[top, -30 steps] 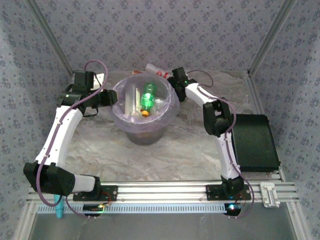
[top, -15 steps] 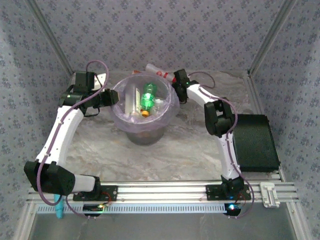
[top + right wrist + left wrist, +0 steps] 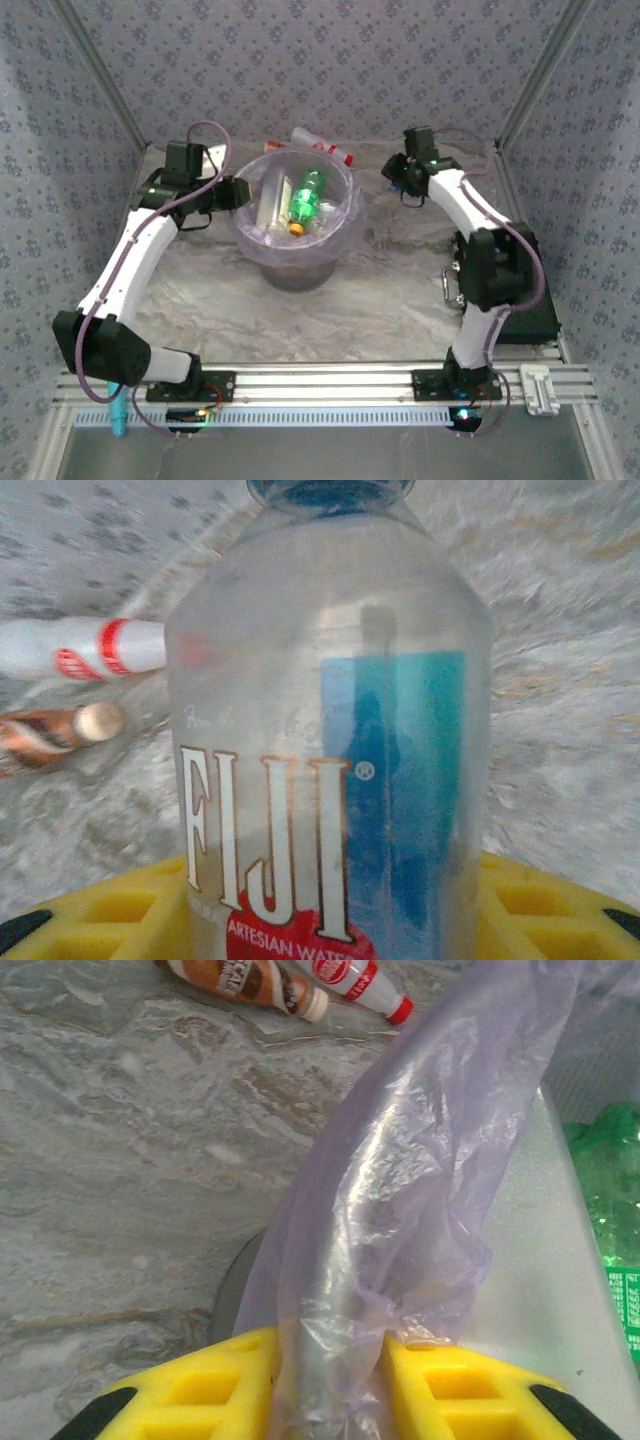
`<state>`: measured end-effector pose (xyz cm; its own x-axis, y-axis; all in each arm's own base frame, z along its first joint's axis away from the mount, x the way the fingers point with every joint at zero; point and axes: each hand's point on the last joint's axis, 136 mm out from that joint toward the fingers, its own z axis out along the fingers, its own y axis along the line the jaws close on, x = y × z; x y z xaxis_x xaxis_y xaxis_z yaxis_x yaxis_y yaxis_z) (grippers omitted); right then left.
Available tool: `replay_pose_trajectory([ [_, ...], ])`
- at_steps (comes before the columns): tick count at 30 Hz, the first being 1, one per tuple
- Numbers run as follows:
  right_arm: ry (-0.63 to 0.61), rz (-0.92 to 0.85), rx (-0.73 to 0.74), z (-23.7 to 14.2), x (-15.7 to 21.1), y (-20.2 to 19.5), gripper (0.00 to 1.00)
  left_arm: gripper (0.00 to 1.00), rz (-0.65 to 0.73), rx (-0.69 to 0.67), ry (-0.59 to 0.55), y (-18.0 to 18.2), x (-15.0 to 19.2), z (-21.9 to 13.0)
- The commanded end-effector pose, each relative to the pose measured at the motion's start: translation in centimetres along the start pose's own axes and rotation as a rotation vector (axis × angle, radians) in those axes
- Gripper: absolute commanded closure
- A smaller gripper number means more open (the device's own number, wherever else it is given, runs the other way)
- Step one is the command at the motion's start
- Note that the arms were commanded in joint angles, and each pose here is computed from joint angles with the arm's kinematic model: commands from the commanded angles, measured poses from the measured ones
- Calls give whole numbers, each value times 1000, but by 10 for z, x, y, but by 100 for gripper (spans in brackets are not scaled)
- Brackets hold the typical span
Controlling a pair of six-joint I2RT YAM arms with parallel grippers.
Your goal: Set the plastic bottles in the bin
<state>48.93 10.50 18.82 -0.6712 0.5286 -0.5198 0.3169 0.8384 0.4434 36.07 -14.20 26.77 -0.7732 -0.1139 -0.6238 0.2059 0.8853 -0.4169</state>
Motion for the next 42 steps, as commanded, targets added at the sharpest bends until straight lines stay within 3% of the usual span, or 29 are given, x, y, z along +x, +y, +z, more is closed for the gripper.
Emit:
replay_pose_trajectory([
  [1, 1, -150, -32, -76, 2, 8, 52, 70, -17, 67, 75, -19, 20, 12],
  [7, -77, -261, -136, -194, 8, 42, 58, 73, -133, 37, -20, -23, 9, 8],
  [12, -63, -362, -247, -236, 42, 90, 58, 76, -207, 50, -94, -37, 5, 2],
  [19, 12, -456, -305, -233, 91, 135, 57, 76, -238, 60, -136, -57, 13, 0],
  [28, 78, -505, -197, -214, 127, 122, 54, 77, -266, 62, -177, -58, 19, 1],
  [36, 21, -538, -218, -236, 121, 118, 21, 77, -241, 63, -187, -61, 14, -2],
  [42, -33, -565, -205, -249, 104, 119, 23, 77, -228, 65, -183, -63, 12, 0],
])
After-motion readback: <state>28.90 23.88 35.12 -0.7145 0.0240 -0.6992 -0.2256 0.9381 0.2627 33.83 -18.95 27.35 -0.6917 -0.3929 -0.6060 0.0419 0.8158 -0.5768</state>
